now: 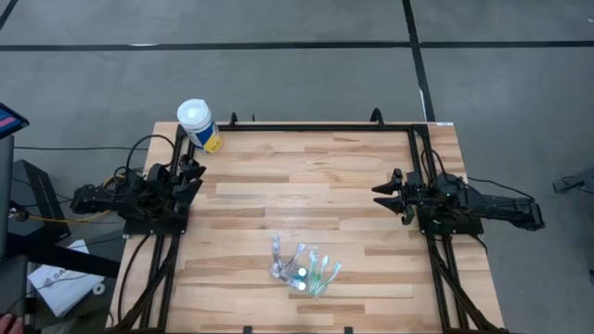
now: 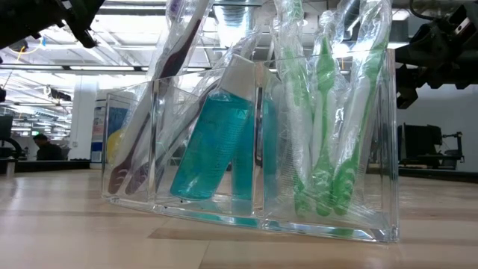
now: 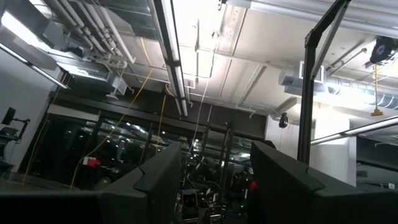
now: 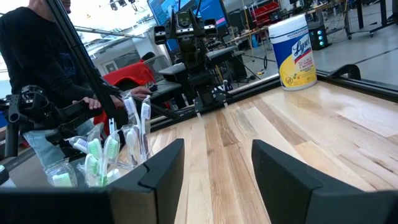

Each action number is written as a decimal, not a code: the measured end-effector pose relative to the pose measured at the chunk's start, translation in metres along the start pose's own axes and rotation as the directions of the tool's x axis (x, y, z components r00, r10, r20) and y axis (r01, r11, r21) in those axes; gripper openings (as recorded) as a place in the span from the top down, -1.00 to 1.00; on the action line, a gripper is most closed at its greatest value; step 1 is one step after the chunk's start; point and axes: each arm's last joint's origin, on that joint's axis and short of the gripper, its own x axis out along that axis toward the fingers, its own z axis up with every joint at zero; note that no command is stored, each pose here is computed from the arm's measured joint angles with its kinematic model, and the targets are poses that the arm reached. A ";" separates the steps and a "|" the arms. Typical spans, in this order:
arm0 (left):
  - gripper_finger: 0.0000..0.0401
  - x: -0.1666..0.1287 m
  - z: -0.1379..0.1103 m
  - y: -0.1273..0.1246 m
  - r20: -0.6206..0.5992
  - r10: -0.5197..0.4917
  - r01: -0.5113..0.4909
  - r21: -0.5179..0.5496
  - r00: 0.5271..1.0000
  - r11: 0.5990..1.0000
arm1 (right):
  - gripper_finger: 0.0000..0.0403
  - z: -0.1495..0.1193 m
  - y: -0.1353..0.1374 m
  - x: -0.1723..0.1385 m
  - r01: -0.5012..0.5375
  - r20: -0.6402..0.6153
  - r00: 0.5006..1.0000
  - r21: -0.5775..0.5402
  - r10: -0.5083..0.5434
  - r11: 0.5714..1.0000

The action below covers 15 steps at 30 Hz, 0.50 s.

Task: Pick & Place toothbrushing station
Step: Return to Home Position

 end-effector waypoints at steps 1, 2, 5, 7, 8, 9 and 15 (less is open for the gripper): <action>0.06 0.000 0.000 0.000 0.000 -0.002 0.002 0.000 1.000 1.000 | 0.12 0.000 0.000 0.000 0.000 0.000 1.000 0.000 0.000 1.000; 0.06 0.000 0.000 0.000 0.000 -0.003 0.003 0.000 1.000 1.000 | 0.12 0.000 0.000 0.000 0.000 0.000 1.000 0.000 0.000 1.000; 0.06 0.000 0.000 0.000 -0.001 -0.002 0.002 0.000 1.000 1.000 | 0.11 0.000 0.000 0.000 0.000 0.000 1.000 0.000 0.000 1.000; 0.06 0.000 0.000 0.000 -0.001 -0.002 0.002 0.000 1.000 1.000 | 0.11 0.000 0.000 0.000 0.000 0.000 1.000 0.000 0.000 1.000; 0.06 0.000 0.000 0.000 -0.001 -0.002 0.002 0.000 1.000 1.000 | 0.10 0.000 0.000 0.000 0.000 0.000 1.000 0.000 0.000 1.000; 0.06 0.000 0.000 0.000 -0.001 -0.002 0.002 0.000 1.000 1.000 | 0.10 0.000 0.000 0.000 0.000 0.000 1.000 0.000 0.000 1.000; 0.06 0.000 0.000 0.000 0.000 -0.002 0.002 0.000 1.000 1.000 | 0.12 0.000 0.000 0.000 0.000 0.000 1.000 0.000 0.000 1.000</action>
